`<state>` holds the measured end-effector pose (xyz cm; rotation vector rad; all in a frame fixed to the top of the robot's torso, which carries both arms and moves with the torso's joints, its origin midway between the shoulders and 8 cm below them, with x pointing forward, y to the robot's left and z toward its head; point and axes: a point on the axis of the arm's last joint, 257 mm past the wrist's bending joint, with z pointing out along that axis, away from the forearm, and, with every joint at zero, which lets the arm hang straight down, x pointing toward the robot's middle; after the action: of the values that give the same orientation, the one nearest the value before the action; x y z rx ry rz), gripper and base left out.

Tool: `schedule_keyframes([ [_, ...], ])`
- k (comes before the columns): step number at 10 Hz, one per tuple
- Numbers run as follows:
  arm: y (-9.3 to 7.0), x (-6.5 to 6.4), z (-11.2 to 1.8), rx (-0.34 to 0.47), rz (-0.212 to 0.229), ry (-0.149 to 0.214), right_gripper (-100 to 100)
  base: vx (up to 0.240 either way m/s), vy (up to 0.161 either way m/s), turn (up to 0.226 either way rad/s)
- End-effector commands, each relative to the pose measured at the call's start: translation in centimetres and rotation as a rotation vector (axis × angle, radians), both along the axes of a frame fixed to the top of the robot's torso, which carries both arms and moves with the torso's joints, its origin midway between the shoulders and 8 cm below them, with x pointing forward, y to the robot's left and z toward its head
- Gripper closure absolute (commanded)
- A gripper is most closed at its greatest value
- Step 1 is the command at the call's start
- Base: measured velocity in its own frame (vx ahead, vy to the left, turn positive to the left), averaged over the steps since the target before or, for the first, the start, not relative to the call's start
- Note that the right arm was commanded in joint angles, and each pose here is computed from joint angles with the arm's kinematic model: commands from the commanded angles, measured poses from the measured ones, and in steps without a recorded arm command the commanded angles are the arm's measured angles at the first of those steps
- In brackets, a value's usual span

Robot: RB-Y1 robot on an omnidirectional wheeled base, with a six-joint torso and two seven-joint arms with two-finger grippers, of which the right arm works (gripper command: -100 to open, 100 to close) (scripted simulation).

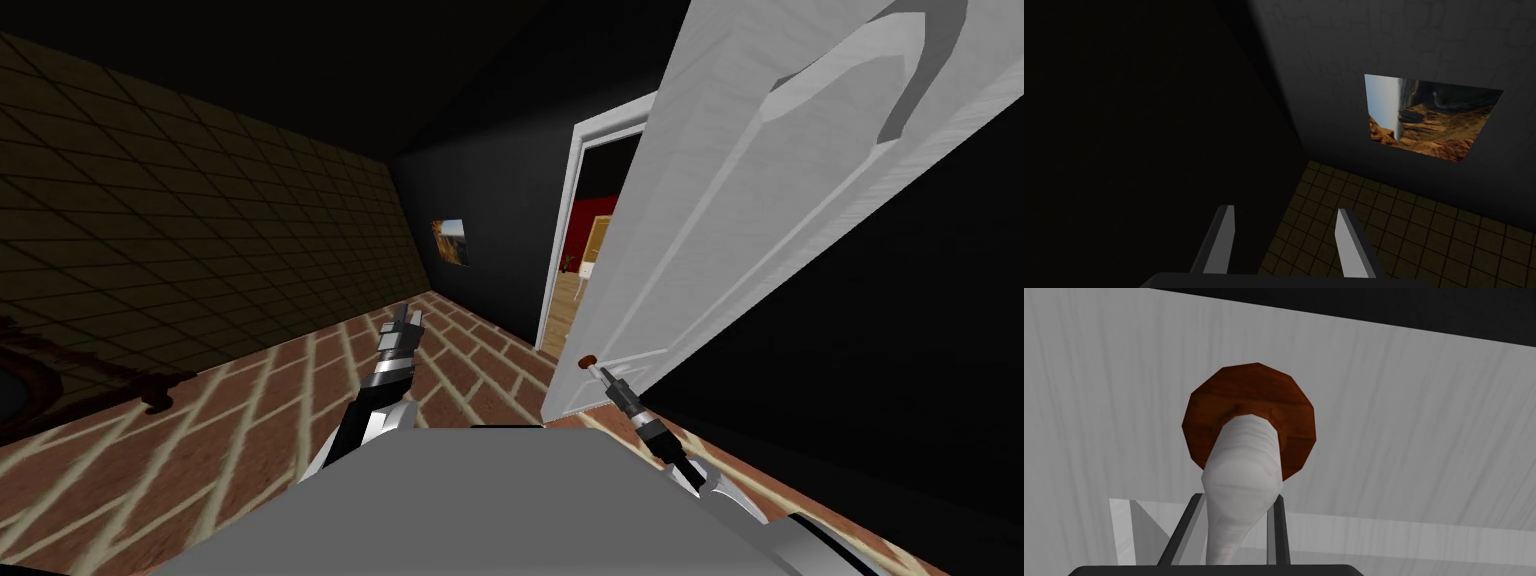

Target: Pull the door open

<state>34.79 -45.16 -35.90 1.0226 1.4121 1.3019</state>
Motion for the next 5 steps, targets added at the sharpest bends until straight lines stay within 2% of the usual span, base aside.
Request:
schedule_keyframes([
  [1,0.00,0.00,0.00,0.000,0.000,0.000,100,-0.042,-0.014,-0.004],
  [2,0.01,-0.17,-0.09,0.001,0.001,0.002,100,-0.127,-0.043,0.120],
  [5,-0.12,-0.16,0.04,-0.001,0.002,-0.001,100,-0.190,-0.110,0.193],
])
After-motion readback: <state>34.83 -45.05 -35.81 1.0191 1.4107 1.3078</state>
